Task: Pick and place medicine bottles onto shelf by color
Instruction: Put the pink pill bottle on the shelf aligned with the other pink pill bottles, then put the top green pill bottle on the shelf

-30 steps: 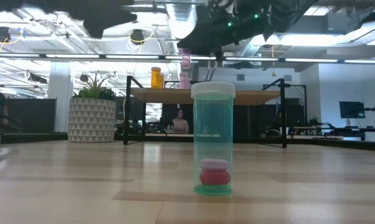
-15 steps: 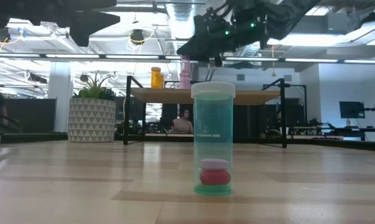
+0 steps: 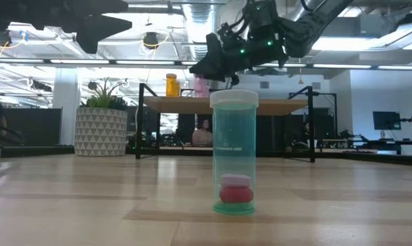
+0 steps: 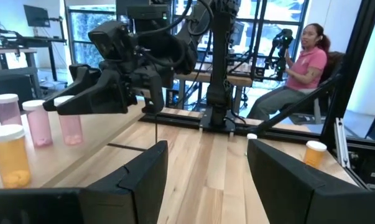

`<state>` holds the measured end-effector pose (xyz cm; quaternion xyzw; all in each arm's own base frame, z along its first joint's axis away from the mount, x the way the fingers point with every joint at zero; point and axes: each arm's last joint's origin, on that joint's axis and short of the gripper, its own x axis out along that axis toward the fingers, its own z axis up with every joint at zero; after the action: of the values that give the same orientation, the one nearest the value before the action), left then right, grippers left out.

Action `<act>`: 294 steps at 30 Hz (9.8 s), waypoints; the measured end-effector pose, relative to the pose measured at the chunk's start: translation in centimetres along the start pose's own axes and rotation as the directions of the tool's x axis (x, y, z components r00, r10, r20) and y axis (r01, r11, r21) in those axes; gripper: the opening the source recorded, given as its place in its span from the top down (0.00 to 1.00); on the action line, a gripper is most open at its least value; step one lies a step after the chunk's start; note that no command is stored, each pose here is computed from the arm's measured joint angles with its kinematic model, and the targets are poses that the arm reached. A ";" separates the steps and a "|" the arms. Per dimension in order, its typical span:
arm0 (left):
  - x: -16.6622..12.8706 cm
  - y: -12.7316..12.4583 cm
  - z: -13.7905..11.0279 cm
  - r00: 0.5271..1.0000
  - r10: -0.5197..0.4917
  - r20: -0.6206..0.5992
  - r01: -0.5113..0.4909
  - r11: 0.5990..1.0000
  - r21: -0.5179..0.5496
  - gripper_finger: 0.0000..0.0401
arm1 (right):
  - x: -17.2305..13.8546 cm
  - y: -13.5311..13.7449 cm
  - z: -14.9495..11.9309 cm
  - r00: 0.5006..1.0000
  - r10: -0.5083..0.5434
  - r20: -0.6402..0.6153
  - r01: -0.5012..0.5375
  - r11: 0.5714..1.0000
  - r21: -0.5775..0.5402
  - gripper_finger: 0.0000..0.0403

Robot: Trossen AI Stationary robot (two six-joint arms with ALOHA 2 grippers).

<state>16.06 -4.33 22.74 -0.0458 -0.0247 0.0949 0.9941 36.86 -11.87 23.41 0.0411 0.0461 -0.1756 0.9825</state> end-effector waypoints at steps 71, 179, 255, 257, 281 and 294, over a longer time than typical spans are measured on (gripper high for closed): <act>0.0 0.0 0.0 1.000 0.000 -0.001 0.000 1.000 -0.016 0.48 | -3.4 -0.5 4.0 0.999 -0.034 -0.036 0.035 0.999 0.003 0.43; 0.0 -0.1 0.3 0.999 -0.028 0.030 0.030 0.998 -0.060 0.48 | -28.5 13.5 -9.2 0.253 -0.055 -0.966 0.396 0.917 0.052 0.43; 0.0 0.0 -0.2 1.000 -0.013 -0.019 0.013 1.000 -0.017 0.48 | -4.4 -6.7 14.0 0.706 -0.171 -0.687 0.179 0.982 -0.060 0.63; 0.0 0.0 -0.3 1.000 -0.012 -0.029 0.012 1.000 -0.011 0.48 | -3.5 -7.5 13.9 0.675 -0.178 -0.716 0.186 0.980 -0.068 0.63; 0.0 0.0 -0.6 0.998 -0.010 -0.055 0.009 1.000 -0.013 0.48 | -0.3 -11.1 11.9 0.486 -0.184 -0.854 0.243 0.967 -0.070 0.63; 0.0 0.0 -0.6 0.998 -0.007 -0.054 0.006 1.000 -0.021 0.48 | -0.1 -11.0 12.0 0.507 -0.187 -0.841 0.241 0.968 -0.070 0.62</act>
<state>16.08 -4.36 22.17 -0.0585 0.0013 0.0903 0.9942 33.85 -23.32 34.66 0.1417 0.5125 -0.2551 0.8076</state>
